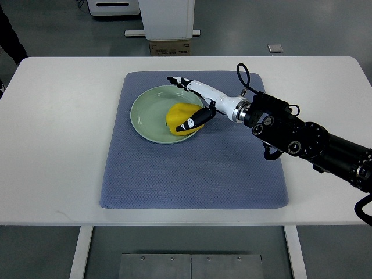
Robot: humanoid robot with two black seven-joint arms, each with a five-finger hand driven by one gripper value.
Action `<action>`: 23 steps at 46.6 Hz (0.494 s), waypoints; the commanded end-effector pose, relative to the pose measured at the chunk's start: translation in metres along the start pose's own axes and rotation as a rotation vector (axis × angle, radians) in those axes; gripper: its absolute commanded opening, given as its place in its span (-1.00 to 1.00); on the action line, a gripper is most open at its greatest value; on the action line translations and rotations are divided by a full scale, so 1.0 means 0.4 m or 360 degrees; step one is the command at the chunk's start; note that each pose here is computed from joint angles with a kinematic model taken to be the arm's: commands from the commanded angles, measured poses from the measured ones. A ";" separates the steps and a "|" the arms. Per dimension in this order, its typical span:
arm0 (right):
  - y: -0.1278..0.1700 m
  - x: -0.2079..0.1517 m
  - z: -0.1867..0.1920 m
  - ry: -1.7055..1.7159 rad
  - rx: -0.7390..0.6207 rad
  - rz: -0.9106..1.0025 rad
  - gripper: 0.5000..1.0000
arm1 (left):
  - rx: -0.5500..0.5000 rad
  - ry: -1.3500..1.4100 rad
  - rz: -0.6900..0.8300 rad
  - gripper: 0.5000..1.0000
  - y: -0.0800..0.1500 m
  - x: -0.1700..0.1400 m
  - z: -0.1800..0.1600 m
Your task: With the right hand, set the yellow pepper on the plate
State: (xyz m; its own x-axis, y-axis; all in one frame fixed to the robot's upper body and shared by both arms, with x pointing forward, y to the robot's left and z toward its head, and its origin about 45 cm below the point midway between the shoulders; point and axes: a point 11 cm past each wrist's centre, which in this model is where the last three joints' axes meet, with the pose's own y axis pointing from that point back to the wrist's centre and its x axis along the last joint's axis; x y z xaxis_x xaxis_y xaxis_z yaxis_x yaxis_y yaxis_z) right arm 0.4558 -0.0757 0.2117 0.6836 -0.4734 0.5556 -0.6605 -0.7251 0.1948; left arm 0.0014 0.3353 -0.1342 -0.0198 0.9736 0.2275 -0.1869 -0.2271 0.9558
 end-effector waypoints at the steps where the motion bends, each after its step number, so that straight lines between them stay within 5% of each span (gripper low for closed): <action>1: 0.005 0.013 0.003 -0.0023 -0.0002 0.0021 0.99 | 0.0000 0.0000 0.0002 1.00 0.000 0.001 0.000; 23: 0.105 0.171 0.078 -0.0223 -0.0057 0.0325 0.99 | 0.0000 0.0001 -0.0002 1.00 0.000 -0.001 0.000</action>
State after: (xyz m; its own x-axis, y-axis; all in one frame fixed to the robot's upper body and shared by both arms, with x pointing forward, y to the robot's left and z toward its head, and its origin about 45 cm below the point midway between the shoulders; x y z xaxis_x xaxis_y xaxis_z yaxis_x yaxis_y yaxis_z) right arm 0.4829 -0.1471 0.2315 0.5783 -0.6556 0.4855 -0.7883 -0.6023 0.1257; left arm 0.0015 0.3353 -0.1342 -0.0198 0.9736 0.2275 -0.1873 -0.2271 0.9557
